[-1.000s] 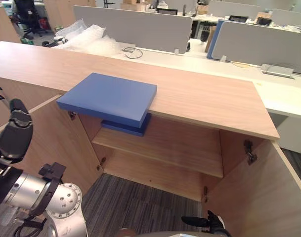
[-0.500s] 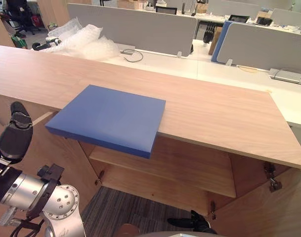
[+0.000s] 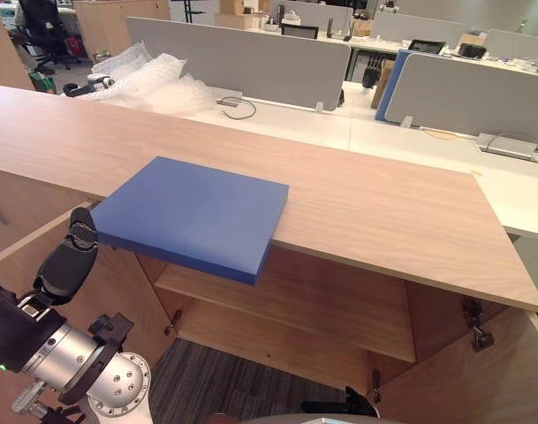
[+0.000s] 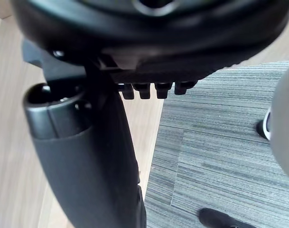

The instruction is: Walk over to the cabinet, pick up the folder, carry it to the office cabinet, place the folder inside the office cabinet, then close the office cabinet door

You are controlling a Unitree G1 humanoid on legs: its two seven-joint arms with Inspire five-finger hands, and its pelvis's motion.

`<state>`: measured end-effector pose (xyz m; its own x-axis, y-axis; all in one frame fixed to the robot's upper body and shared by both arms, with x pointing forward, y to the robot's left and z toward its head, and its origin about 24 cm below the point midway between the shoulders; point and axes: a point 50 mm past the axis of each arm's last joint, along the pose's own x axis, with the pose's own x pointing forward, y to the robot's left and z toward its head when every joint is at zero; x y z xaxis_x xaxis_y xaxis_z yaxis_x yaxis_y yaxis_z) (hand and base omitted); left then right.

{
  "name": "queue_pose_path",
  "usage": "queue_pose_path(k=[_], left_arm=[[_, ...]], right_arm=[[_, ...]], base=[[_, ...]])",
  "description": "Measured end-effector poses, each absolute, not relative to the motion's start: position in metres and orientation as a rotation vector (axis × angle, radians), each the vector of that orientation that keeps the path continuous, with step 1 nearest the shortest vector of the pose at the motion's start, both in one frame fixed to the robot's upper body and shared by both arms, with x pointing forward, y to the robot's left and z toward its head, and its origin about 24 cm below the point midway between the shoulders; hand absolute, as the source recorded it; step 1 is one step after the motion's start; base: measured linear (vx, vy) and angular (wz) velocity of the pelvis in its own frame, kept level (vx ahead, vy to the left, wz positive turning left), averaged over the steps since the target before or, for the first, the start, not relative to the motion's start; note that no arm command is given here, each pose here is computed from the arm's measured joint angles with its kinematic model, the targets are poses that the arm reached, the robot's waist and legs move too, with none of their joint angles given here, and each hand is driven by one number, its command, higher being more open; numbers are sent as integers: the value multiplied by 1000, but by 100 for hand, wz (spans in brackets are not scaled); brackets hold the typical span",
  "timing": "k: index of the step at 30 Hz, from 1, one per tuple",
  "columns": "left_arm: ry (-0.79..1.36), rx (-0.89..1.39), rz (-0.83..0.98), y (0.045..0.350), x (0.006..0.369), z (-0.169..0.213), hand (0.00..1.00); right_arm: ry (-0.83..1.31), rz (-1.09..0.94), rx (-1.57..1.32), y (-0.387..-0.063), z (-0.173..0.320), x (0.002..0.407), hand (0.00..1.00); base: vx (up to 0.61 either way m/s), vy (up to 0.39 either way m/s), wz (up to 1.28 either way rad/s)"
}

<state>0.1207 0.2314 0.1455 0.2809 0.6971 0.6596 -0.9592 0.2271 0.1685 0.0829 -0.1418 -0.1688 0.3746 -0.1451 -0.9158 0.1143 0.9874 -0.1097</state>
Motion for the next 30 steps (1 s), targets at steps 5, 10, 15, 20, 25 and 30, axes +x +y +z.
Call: queue_pose_path(k=[5,10,15,20,25,30], left_arm=[[-459,641,1175,230,122,137,100],[-377,660,1096,226,122,123,100],[-310,713,1011,222,123,110,100],[-290,758,945,219,124,105,100],[-313,828,806,210,130,104,100],[-318,946,639,200,138,95,100]], right_arm=[[1188,-170,-29,-142,-170,78,100],[1186,-159,-36,-141,-170,79,100],[1178,-126,-56,-137,-169,81,100],[1176,-125,-60,-136,-169,81,100],[1167,-95,-77,-133,-168,84,100],[1163,-80,-87,-132,-168,85,100]], base=[[-29,3,25],[-46,23,22],[-42,21,15],[-19,14,16],[3,4,2],[6,7,6]])
